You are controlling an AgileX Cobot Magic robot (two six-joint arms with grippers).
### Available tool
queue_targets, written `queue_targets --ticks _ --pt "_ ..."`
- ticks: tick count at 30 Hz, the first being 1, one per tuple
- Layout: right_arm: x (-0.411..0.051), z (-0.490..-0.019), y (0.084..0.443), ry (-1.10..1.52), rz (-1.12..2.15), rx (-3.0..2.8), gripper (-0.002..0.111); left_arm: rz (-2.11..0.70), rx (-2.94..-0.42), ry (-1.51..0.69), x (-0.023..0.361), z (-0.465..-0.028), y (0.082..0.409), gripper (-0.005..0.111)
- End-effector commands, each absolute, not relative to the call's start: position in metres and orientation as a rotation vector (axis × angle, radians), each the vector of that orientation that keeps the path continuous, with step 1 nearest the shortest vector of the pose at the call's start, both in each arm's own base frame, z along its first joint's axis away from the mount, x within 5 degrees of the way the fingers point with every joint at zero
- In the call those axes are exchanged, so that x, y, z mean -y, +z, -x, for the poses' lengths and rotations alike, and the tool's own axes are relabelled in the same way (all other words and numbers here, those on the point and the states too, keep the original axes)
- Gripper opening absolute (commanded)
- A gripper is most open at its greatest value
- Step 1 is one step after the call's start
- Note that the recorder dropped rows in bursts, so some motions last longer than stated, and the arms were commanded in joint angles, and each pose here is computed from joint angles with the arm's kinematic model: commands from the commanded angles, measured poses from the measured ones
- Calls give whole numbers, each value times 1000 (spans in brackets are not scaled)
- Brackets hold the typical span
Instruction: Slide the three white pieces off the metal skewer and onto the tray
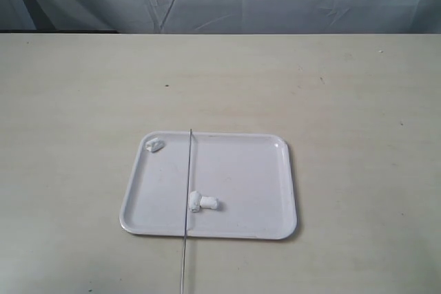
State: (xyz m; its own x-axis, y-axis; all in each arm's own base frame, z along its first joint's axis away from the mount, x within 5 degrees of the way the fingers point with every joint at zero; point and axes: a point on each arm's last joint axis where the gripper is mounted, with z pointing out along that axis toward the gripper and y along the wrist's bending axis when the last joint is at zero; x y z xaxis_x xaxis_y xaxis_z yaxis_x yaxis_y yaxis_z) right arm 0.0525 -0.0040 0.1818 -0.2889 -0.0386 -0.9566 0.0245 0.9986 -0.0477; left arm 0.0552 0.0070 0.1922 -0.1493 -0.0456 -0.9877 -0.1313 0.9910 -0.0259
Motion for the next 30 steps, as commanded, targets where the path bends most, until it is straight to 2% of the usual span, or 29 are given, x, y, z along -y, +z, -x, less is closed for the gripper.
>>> queue_targets --ticks 1,30 --pt "4 -53 181 -93 44 -1856 -1 143 -1721 57 -7 -55 191 0" --pt "3 -53 181 -62 42 -1840 -1 105 -1729 25 -4 -55 191 0"
